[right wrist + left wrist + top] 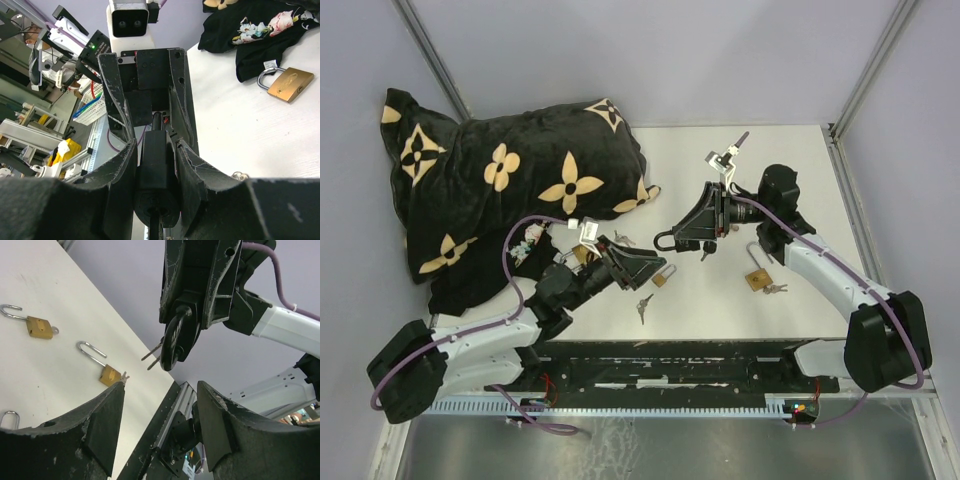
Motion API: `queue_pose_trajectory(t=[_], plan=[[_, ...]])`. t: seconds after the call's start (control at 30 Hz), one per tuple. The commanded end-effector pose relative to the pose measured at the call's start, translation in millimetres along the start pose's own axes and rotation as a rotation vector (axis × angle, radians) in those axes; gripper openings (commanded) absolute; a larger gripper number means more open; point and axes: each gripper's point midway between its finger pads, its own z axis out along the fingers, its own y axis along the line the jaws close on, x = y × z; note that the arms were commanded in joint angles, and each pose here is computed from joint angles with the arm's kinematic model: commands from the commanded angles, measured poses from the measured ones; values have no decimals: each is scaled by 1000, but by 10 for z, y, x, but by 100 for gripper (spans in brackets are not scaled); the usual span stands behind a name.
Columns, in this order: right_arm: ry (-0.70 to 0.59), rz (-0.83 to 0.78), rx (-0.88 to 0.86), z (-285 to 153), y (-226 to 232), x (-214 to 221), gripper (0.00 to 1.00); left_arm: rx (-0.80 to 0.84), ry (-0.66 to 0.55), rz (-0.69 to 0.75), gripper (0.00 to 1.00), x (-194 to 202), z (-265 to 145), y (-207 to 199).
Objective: Lock with the key
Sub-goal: Lock the lock, then remove the key from the lock.
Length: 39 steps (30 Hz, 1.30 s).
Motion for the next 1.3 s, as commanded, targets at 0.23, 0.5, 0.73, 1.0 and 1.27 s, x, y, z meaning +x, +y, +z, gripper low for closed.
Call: queue_pose_trajectory(t=[0.23,0.5,0.73,1.0,1.27], plan=[[-5,-96,-36,34,121,-136,2,172,-33,-38,49,-249,286,-386],[6,-87,-36,50,105,-106,3,157,-34,-18,39,-291,296,-347],[19,-82,-33,67,78,-71,4,174,-29,-7,31,-302,331,-366],[45,-69,-2,62,5,-39,34,241,-68,2,3,-367,210,-421],[63,-91,4,-19,4,-44,77,229,-106,-19,3,-420,35,-350]])
